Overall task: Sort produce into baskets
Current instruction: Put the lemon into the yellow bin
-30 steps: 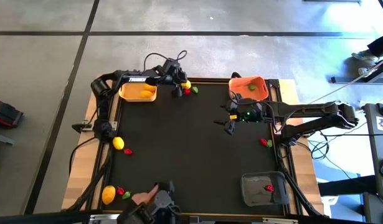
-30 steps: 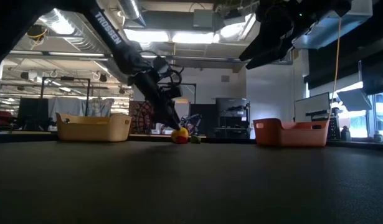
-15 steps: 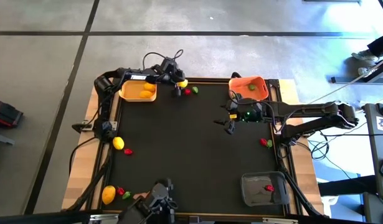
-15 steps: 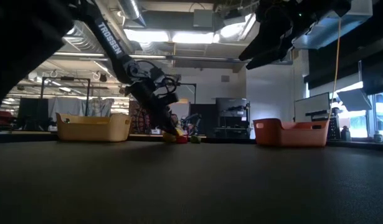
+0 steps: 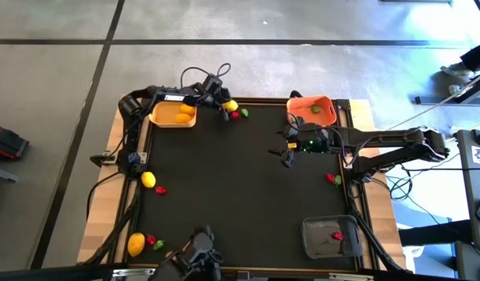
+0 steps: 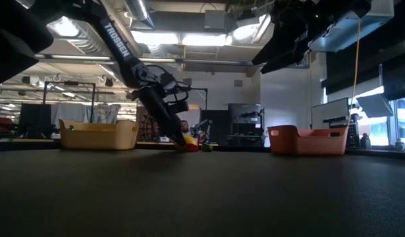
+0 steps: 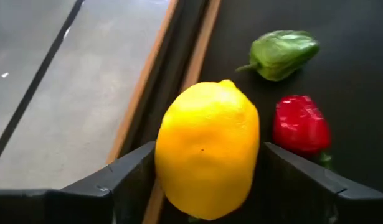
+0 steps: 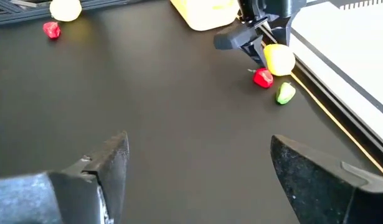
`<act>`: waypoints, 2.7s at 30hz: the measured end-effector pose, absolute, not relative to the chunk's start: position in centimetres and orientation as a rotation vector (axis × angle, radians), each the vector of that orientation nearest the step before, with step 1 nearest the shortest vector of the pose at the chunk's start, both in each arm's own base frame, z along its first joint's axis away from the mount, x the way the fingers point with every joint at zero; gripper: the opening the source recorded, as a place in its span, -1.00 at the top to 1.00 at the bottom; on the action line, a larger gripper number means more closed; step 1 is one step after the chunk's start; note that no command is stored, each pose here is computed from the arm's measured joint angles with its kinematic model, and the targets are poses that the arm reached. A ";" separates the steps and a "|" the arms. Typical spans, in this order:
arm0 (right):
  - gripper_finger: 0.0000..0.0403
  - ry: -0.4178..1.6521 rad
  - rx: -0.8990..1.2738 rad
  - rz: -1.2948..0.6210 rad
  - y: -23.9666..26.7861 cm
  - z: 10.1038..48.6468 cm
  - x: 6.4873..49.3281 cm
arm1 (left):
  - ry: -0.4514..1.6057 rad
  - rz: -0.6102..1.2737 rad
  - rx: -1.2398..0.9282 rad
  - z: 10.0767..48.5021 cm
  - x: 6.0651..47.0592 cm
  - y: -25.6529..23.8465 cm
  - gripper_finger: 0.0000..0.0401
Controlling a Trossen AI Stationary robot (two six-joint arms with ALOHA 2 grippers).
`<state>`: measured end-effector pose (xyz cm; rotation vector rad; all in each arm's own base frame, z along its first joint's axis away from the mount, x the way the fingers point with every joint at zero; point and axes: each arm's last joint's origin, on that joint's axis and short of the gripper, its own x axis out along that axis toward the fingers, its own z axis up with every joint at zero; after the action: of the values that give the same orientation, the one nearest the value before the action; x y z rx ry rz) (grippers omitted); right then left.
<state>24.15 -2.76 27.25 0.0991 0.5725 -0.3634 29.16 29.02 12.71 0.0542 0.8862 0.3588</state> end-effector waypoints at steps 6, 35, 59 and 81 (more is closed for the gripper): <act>-0.58 0.573 0.099 -0.363 -2.8 27.2 24.1 | 0.908 0.352 0.054 12.6 29.4 28.6 -0.03; -0.58 0.593 0.145 -0.305 -2.6 27.1 24.1 | 0.829 0.426 0.103 21.1 27.7 26.5 -0.02; -0.58 0.612 0.117 -0.299 -2.6 27.0 24.0 | 0.864 0.851 -0.152 26.2 17.8 22.3 -0.02; -0.58 0.635 0.116 -0.297 -2.5 26.8 23.9 | 0.988 1.156 -0.439 21.4 14.4 21.0 -0.02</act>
<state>23.88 -2.53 26.78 0.1164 0.6353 -0.2973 14.39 20.98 21.38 -0.4385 0.9879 1.1560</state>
